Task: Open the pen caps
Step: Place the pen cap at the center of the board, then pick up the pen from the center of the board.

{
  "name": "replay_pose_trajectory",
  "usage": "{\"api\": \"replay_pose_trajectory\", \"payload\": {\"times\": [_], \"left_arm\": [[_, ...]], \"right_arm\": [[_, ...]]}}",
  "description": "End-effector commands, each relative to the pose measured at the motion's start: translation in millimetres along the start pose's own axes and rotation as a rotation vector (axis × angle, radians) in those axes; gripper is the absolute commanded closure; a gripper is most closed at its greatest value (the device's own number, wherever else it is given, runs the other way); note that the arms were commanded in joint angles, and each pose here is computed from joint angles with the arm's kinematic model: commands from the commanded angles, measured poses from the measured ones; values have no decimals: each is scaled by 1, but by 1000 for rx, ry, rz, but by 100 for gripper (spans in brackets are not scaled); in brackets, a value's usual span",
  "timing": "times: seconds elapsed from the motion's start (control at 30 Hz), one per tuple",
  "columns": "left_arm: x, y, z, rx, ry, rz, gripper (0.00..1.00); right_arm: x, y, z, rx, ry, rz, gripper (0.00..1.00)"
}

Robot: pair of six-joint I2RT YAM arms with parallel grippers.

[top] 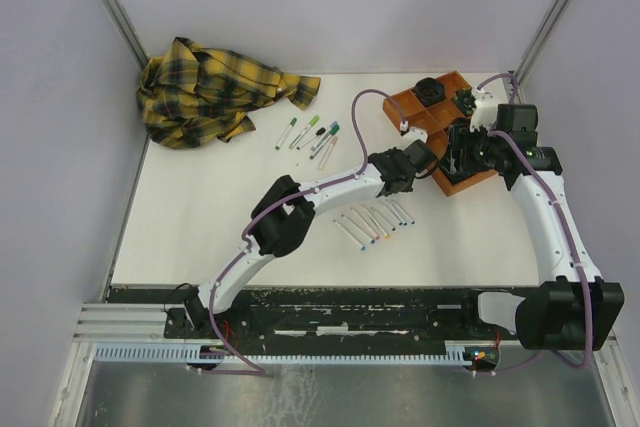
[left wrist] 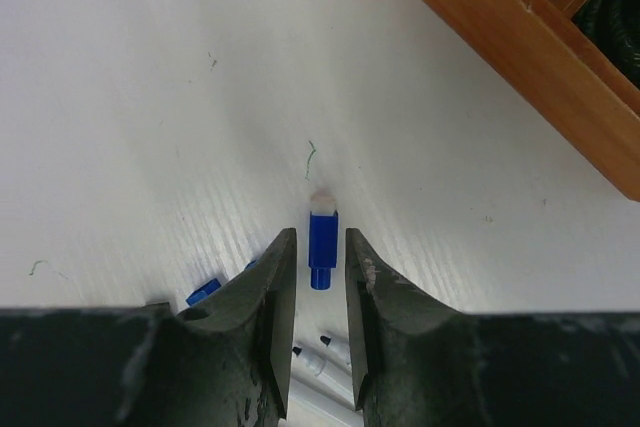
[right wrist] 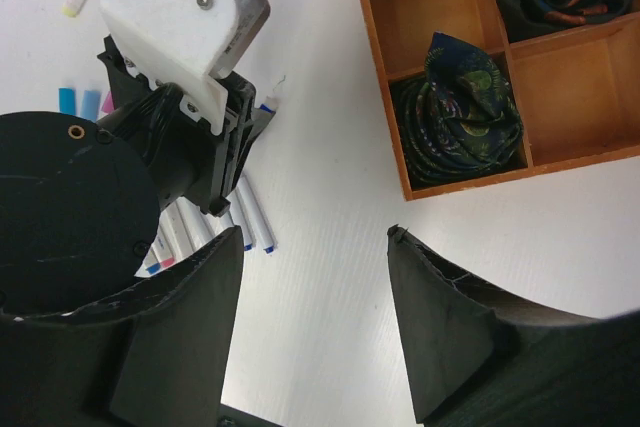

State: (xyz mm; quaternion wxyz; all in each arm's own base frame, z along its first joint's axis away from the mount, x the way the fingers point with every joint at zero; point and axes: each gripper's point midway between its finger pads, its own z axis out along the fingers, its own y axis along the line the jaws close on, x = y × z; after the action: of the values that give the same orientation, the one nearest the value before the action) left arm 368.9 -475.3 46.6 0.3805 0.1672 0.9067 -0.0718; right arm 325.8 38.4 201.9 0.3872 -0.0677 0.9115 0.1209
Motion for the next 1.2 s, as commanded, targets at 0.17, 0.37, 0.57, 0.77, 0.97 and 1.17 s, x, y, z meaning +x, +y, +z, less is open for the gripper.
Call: {"api": "replay_pose_trajectory", "payload": {"times": [0.17, 0.37, 0.57, 0.77, 0.97, 1.17], "left_arm": [[-73, 14, -68, 47, -221, 28, 68], [-78, 40, -94, 43, -308, 52, 61], [-73, 79, -100, 41, -319, 89, 50], [-64, 139, -89, 36, -258, 32, 44], [-54, 179, -73, 54, -194, 10, 42], [-45, 205, -46, 16, -119, 8, 44]], "right_arm": [[-19, 18, -17, -82, -122, -40, 33], [-18, 25, -18, -120, -122, -54, 33], [-15, 32, -17, -172, -108, -65, 33], [-10, 47, -16, -274, -89, -99, 31], [-1, 61, -13, -385, -41, -103, 29], [4, 64, -10, -413, -14, -96, 29]]}}
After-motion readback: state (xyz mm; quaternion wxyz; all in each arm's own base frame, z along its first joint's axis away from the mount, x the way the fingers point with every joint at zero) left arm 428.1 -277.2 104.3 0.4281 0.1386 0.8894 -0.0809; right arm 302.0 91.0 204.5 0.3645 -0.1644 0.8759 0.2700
